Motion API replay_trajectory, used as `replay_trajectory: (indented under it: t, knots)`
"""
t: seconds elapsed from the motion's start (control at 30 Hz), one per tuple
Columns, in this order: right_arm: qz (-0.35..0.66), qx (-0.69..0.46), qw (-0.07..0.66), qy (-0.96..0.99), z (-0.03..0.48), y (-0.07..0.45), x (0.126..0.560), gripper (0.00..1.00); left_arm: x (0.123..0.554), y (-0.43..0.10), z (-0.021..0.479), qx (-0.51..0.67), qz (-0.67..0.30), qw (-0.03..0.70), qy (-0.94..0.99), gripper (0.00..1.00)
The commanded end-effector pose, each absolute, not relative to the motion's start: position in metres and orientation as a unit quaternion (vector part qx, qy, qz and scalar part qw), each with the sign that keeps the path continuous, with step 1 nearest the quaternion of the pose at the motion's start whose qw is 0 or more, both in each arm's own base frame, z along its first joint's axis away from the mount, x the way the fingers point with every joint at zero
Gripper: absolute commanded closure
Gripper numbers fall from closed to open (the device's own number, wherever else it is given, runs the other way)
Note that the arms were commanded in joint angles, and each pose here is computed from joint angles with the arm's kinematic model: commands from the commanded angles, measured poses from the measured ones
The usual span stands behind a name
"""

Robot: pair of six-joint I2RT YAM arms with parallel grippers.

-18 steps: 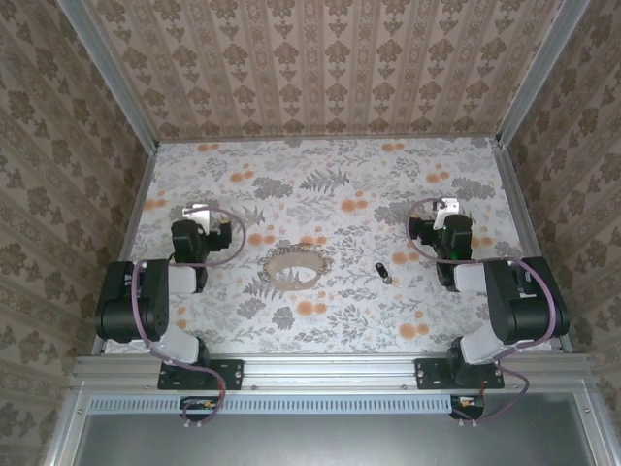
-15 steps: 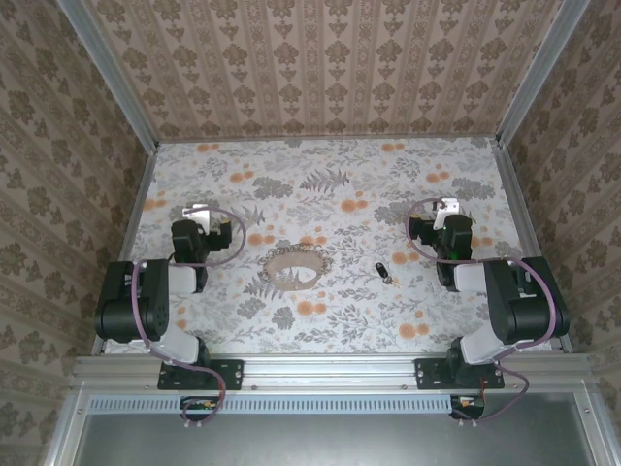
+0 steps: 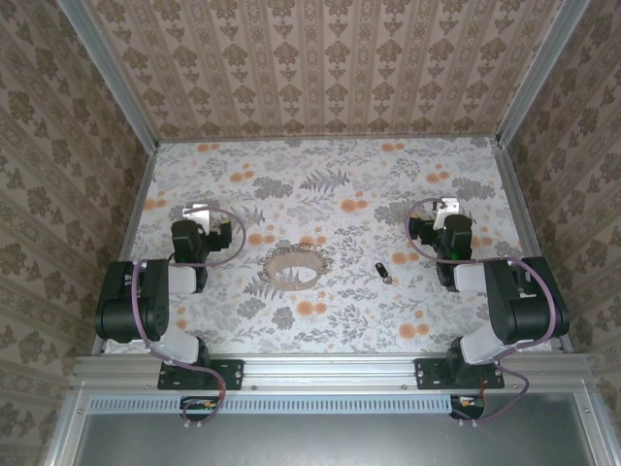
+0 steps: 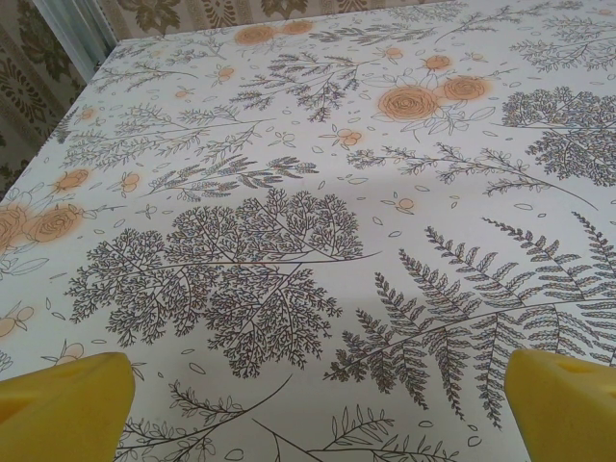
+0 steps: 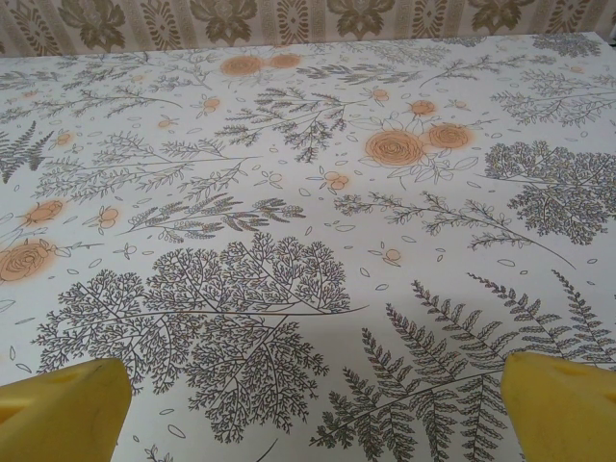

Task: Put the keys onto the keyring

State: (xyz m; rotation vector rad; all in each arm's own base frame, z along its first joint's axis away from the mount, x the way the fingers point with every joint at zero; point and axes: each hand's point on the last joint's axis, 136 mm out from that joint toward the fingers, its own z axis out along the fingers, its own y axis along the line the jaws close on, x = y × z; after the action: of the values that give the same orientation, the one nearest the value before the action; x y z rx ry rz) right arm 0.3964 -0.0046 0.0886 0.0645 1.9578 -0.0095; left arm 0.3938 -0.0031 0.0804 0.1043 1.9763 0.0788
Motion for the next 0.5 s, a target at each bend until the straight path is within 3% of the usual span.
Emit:
replay_trajectory:
  t: [0.0, 0.27, 0.47]
  knots:
    - [-0.006, 0.020, 0.571, 0.820, 0.098, -0.003, 0.400, 0.00, 0.400, -0.005, 0.094, 0.042, 0.026, 0.566, 0.823, 0.00]
    - [-0.001, 0.024, 0.573, 0.819, 0.098, -0.005, 0.400, 0.00, 0.402, -0.011, 0.098, 0.059, 0.004, 0.563, 0.824, 0.00]
    - [-0.030, 0.062, 0.574, 0.816, 0.133, -0.020, 0.394, 0.00, 0.406, -0.011, 0.113, 0.058, 0.018, 0.529, 0.847, 0.00]
